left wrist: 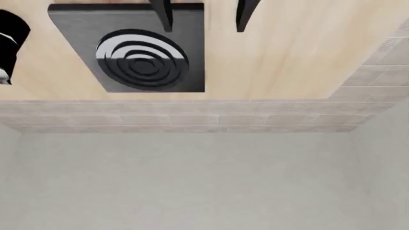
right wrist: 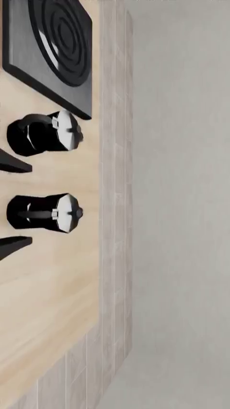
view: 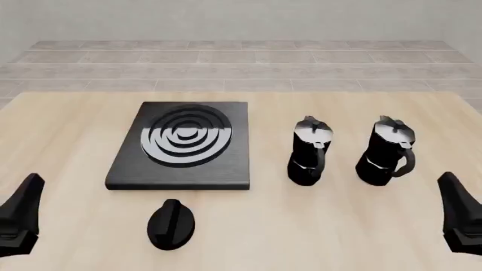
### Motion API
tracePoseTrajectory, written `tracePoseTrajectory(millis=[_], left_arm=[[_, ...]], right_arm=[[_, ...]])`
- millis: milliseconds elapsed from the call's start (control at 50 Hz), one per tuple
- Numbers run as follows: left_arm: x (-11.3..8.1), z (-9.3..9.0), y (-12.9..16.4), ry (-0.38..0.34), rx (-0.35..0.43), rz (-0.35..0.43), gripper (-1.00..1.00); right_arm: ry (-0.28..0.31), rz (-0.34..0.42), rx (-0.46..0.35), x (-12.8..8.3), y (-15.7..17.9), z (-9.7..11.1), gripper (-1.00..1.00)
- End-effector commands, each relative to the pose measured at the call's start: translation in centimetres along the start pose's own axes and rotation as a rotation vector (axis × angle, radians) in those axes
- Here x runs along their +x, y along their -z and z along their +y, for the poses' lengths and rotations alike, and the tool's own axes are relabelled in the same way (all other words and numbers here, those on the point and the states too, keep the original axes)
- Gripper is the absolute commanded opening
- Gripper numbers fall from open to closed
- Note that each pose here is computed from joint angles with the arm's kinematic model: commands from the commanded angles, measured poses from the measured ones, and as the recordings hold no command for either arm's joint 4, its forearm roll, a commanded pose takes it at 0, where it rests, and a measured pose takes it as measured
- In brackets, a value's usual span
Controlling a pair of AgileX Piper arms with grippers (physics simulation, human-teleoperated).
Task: Put both moka pots on the stove.
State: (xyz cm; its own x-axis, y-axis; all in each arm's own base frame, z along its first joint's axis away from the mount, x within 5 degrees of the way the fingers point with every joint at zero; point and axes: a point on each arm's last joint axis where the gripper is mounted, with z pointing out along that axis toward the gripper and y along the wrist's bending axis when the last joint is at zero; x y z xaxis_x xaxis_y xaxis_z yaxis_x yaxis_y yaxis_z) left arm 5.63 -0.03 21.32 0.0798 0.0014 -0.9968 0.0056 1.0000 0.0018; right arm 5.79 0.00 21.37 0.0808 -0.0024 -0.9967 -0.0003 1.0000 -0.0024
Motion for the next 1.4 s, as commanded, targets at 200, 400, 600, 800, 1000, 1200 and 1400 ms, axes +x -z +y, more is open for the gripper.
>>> tracePoseTrajectory(millis=[200,400,600,800,1000,1200,1400], left_arm=[[-0.1,0.0,-0.1,0.001,-0.007,-0.004,1.0],[-0.1,0.0,-0.1,-0.008,-0.005,-0.004,1.0],[-0.1,0.0,0.0,-0.019,-0.004,-0.008,1.0],[-0.1,0.0,0.0,-0.012,-0.004,-0.007,1.0],[-0.2,0.0,0.0,-0.002,-0.007,-0.008,1.0],[-0.1,0.0,0.0,-0.004,-0.003,-0.006,1.0],[-0.1,0.0,0.0,-0.004,0.002,-0.004,1.0]], right_arm=[[0.01,-0.004,-0.031,-0.6,0.2,0.2,1.0],[0.067,0.083,-0.097,-2.1,-0.5,0.6,1.0],[0.058,0.144,-0.126,-4.6,-1.6,0.8,1.0],[0.036,0.251,-0.141,-6.5,-4.1,1.3,1.0],[0.006,0.384,-0.131,-7.4,-7.0,1.6,1.0],[0.033,0.474,-0.155,-9.1,-9.4,2.2,1.0],[0.037,0.56,-0.182,-10.7,-12.3,3.1,1.0]])
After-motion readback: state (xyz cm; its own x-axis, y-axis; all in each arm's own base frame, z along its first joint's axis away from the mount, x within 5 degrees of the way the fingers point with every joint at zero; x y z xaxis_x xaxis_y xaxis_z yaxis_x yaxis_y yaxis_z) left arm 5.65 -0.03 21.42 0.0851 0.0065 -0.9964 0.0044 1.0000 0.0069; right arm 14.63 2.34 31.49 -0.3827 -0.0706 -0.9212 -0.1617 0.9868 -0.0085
